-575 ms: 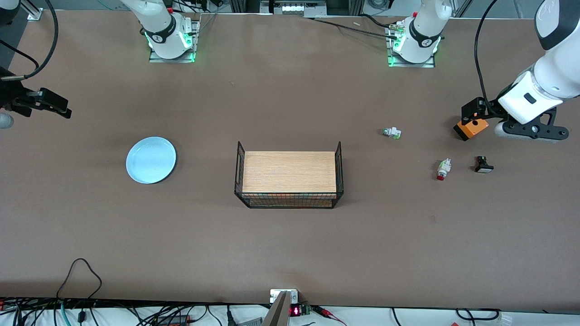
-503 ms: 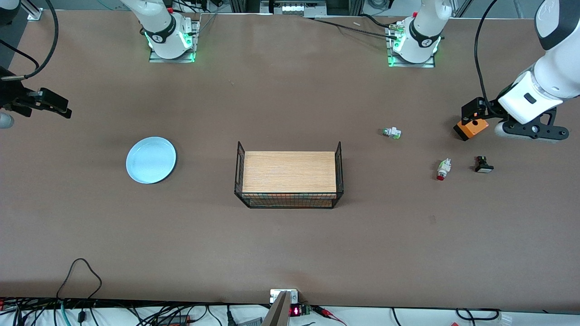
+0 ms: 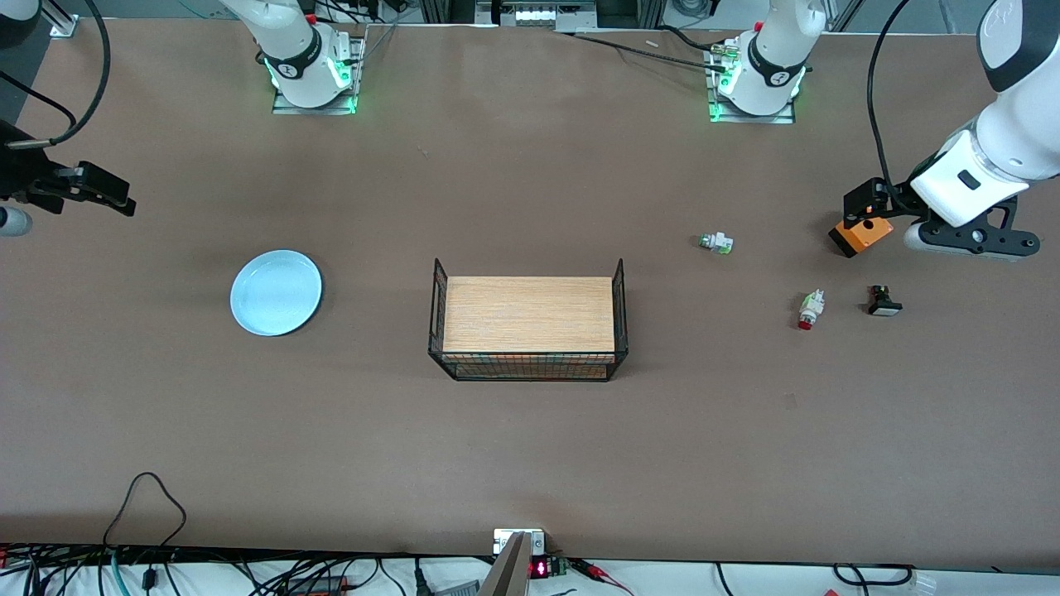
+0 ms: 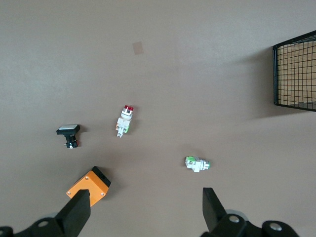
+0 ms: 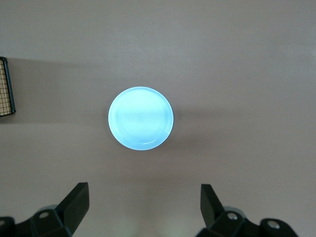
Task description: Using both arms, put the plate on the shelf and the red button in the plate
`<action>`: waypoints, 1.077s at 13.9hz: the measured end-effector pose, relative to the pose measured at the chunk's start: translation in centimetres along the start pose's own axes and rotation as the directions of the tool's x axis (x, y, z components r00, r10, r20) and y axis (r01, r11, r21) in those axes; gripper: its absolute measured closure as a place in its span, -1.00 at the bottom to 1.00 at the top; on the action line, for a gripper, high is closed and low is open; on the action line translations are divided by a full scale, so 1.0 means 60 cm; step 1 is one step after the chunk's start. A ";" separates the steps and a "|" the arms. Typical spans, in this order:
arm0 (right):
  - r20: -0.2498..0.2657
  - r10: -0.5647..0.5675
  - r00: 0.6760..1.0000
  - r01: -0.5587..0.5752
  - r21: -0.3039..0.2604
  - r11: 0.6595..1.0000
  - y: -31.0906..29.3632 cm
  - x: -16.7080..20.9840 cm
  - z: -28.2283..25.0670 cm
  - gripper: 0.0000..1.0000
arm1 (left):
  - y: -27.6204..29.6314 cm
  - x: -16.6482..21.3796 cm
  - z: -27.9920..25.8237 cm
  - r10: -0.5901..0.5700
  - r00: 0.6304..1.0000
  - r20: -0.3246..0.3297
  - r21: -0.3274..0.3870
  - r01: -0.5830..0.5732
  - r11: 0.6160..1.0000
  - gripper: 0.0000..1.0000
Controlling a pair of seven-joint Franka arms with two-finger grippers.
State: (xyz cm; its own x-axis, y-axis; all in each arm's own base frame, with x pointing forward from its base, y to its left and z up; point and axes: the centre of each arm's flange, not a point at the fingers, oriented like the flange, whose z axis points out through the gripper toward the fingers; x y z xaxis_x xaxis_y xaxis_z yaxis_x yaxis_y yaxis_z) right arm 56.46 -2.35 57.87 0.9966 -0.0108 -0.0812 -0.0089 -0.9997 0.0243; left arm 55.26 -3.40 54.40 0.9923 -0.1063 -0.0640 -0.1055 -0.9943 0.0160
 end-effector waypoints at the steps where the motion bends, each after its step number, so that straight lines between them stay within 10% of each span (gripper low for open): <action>1: 0.024 -0.005 1.000 0.005 0.000 1.000 -0.004 0.008 0.022 -1.00 | 0.000 0.000 0.000 0.000 1.000 0.000 0.000 0.000 1.000 -1.00; 8: 0.115 -0.008 0.993 0.008 0.002 1.000 -0.005 0.097 0.270 -1.00 | 0.000 0.000 0.000 0.000 1.000 0.000 0.000 0.000 1.000 -1.00; 15: 0.003 0.012 1.000 -0.012 0.001 1.000 0.019 0.067 0.539 -1.00 | -0.001 0.000 0.000 0.000 1.000 0.000 0.000 0.000 1.000 -1.00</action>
State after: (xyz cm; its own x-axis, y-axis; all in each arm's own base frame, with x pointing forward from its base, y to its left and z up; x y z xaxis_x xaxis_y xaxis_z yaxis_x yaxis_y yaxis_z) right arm 57.82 -4.27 25.34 0.9962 -0.0228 -0.0840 -0.0208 -0.9995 0.0245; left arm 55.27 -3.37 54.38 0.9923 -0.1061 -0.0643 -0.1053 -0.9943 0.0161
